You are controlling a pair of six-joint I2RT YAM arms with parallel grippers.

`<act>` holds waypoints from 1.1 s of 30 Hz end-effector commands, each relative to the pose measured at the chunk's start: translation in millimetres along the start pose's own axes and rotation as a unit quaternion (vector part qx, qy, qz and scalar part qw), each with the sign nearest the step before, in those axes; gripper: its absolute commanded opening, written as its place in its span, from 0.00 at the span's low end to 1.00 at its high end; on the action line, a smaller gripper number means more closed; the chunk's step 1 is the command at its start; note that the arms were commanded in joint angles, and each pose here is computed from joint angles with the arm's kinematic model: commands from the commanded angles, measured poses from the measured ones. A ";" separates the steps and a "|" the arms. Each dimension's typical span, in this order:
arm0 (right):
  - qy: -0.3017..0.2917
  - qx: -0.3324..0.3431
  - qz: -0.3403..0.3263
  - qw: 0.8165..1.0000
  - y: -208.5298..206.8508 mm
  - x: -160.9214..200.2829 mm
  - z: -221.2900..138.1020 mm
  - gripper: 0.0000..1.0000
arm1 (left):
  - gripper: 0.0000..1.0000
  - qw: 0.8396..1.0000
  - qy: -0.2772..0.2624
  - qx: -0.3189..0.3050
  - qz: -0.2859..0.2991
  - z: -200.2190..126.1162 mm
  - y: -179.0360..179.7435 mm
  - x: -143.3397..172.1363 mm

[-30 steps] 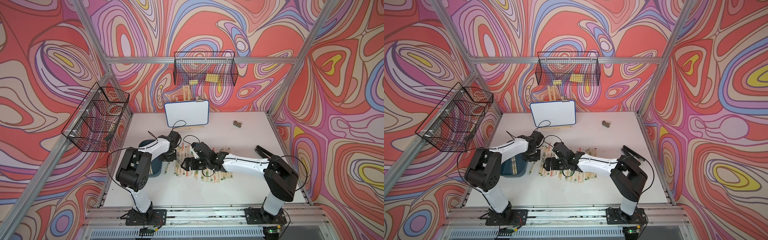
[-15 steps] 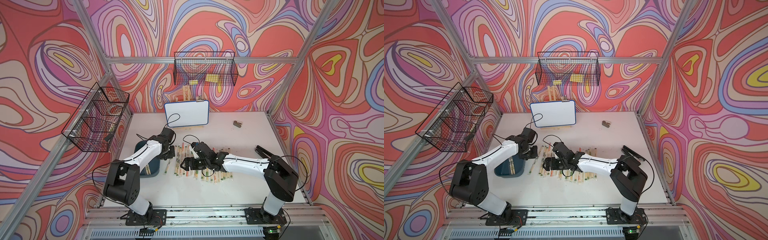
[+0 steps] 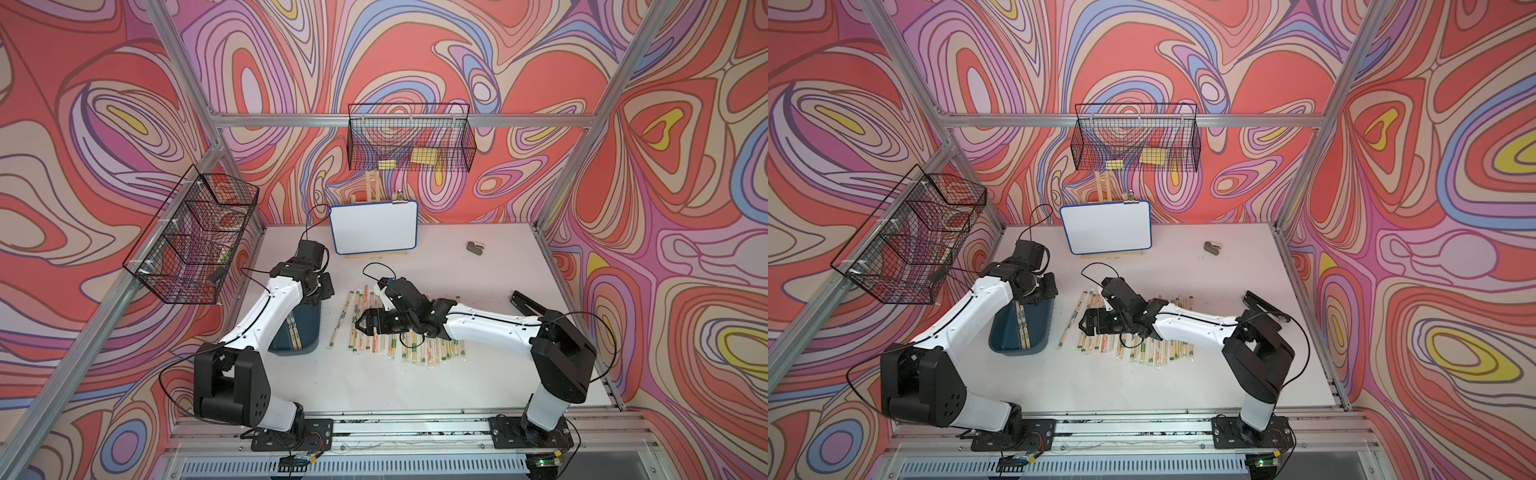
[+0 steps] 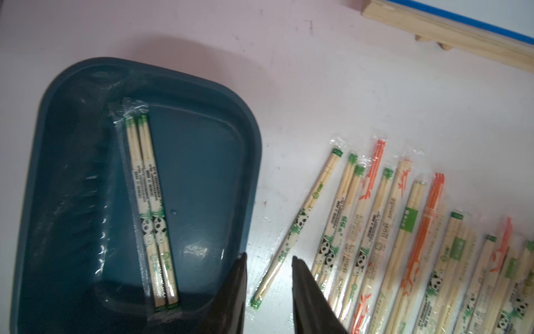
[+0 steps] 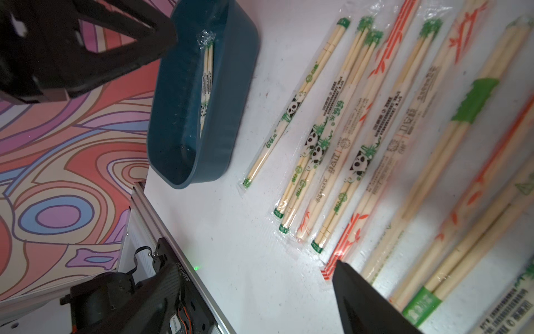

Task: Take the paired disposable chopsticks out of the storage box
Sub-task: Pick up the paired disposable chopsticks from the storage box.

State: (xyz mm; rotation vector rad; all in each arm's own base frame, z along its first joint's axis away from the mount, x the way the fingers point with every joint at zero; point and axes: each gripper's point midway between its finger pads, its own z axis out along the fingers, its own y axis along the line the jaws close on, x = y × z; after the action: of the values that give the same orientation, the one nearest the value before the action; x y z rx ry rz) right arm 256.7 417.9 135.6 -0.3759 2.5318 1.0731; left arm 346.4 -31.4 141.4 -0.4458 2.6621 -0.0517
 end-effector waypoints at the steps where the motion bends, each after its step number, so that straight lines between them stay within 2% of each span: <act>1: 0.011 -0.006 -0.007 1.000 3.5 -0.9 11.9 0.89 | 0.31 0.999 0.017 -0.040 -0.021 3.7 32.4 8.8; 7: 0.006 -0.021 -0.016 1.000 15.5 -11.0 17.0 0.89 | 0.31 0.995 0.047 -0.063 -0.055 21.6 70.3 14.0; 13: 0.009 -0.034 -0.023 0.999 21.0 -14.2 25.2 0.89 | 0.31 0.990 0.078 -0.082 -0.080 39.8 92.7 20.9; 25: 0.017 -0.039 -0.034 0.999 19.9 -12.6 37.7 0.89 | 0.30 0.983 0.122 -0.116 -0.075 70.8 108.5 31.4; 33: 0.023 -0.040 -0.035 0.998 18.4 -10.4 42.3 0.89 | 0.30 0.980 0.142 -0.116 -0.075 88.2 112.9 36.4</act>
State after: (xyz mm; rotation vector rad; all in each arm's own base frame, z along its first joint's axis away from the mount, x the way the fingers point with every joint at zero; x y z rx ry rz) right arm 267.7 455.1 125.4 -0.4826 2.5166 1.1451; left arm 317.5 63.8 39.4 -0.7814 2.9104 0.1518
